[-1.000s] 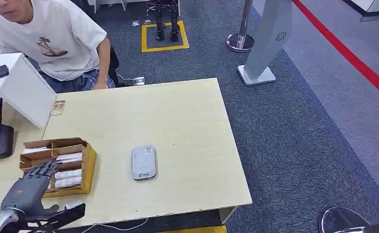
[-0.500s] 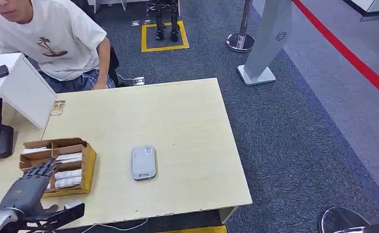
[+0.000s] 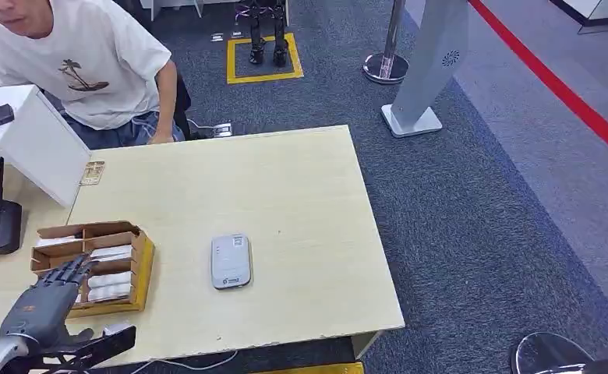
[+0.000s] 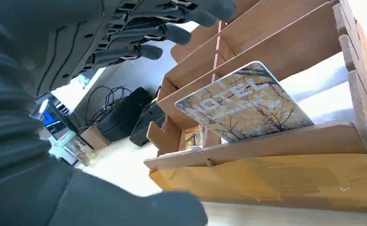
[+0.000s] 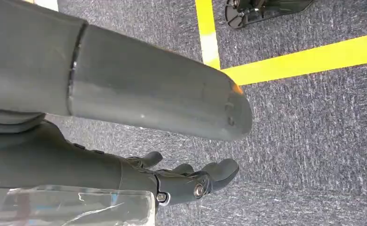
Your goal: Pass the card to the sensor for recognition and then transmit it.
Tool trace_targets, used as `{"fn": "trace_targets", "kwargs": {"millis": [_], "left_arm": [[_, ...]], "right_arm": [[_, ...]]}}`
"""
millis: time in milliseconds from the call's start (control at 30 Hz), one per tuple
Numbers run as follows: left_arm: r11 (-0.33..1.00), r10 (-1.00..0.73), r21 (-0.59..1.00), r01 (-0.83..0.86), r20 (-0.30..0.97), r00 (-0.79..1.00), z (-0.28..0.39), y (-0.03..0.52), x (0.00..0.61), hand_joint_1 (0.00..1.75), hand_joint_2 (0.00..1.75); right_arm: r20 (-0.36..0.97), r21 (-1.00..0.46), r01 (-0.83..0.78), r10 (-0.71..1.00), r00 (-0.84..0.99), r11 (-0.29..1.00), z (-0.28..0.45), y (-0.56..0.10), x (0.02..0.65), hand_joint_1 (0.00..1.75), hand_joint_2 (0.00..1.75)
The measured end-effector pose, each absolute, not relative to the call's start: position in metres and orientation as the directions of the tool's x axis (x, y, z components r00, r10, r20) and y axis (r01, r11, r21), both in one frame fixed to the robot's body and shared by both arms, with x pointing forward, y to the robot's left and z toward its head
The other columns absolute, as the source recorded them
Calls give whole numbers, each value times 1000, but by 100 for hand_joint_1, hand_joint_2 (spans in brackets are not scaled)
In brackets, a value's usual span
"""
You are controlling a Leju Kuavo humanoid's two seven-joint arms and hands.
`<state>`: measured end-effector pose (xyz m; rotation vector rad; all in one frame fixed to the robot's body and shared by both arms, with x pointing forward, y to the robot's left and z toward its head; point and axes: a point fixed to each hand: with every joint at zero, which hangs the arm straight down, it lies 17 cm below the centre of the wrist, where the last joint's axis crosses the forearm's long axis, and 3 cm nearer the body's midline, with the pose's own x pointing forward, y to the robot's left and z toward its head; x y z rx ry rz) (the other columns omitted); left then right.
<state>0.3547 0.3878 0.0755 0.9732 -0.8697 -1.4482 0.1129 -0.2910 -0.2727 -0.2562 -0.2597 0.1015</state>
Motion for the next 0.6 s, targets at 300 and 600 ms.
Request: {"fn": "trace_targets", "kwargs": {"millis": [300, 600], "left_arm": [[-90, -996, 922, 376, -82, -37, 76, 383, 355, 175, 175], [-74, -997, 925, 373, -61, -46, 77, 379, 356, 175, 175]], "right_arm": [[240, -263, -65, 131, 962, 963, -273, -291, 113, 0, 175], [245, -262, -64, 130, 961, 963, -273, -291, 114, 0, 175]]}}
